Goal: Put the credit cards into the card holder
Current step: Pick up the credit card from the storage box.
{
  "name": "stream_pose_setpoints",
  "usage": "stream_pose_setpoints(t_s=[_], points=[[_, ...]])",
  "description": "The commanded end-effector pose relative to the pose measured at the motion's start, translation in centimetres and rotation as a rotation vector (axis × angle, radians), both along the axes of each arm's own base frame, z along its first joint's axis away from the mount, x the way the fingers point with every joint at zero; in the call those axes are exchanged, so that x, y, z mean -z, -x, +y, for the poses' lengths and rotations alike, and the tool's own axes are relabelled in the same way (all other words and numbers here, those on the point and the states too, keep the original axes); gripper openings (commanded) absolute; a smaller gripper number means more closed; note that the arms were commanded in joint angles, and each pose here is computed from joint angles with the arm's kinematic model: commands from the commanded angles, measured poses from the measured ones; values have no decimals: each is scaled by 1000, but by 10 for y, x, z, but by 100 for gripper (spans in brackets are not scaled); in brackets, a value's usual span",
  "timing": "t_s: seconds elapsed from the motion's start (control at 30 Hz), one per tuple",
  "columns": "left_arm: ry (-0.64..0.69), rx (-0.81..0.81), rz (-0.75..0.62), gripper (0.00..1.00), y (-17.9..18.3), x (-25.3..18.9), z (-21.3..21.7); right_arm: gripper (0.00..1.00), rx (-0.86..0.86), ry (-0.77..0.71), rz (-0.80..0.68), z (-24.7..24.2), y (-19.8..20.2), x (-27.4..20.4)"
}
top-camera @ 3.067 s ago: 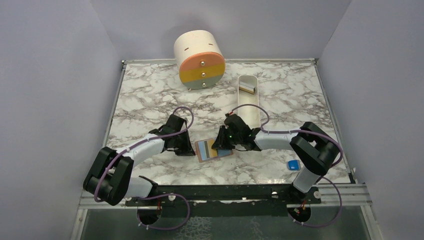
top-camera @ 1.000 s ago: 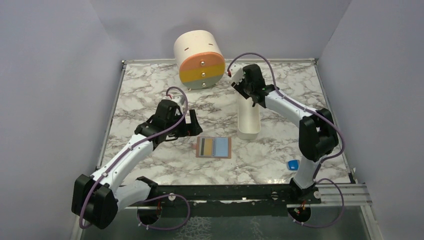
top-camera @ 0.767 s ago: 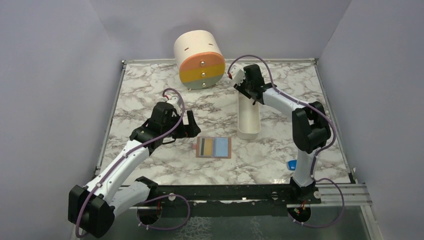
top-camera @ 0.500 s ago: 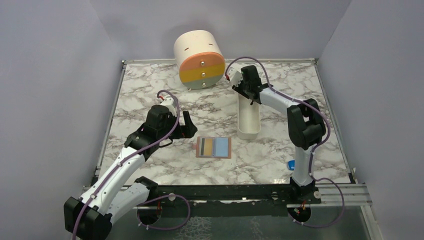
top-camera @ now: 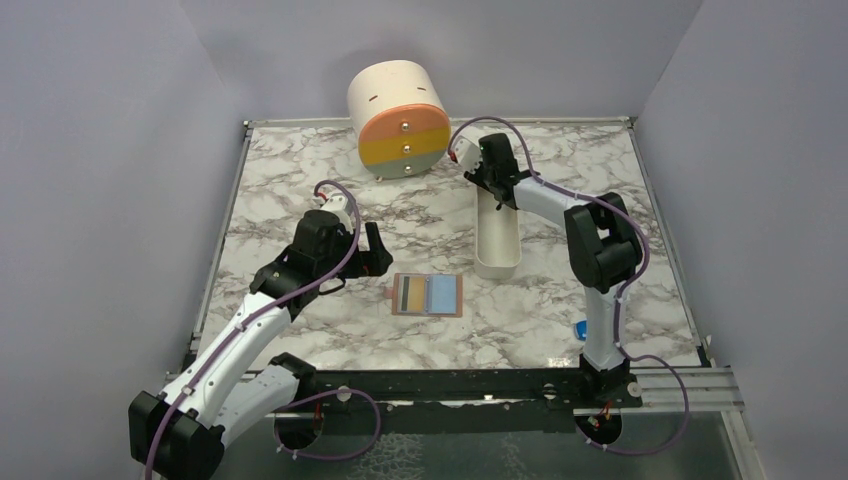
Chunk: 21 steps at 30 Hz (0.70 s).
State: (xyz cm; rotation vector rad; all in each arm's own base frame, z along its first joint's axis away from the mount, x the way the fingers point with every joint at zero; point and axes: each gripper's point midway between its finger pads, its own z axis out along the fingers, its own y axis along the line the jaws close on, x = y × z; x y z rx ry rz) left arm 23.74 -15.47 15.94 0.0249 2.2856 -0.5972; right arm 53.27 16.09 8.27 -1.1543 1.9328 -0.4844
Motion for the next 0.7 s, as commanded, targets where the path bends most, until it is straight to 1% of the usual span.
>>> stream_pose_setpoints(t_s=[0.0,0.13,0.33,0.57,0.67], points=[[-27,-12,8,99,0,5,5,43,16,7,-50,0,-13,-5],[-27,-14,3,99,0,4,6,41,27,17,-57,-2,-16,-4],[-28,-18,7,99,-1,6,6,35,32,-23,-113,2,-22,-29],[-26,-27,5,99,-1,5,7,25,46,-44,-115,3,-23,-40],[-25,-28,2,99,-1,4,7,17,35,-46,-114,4,-22,-39]])
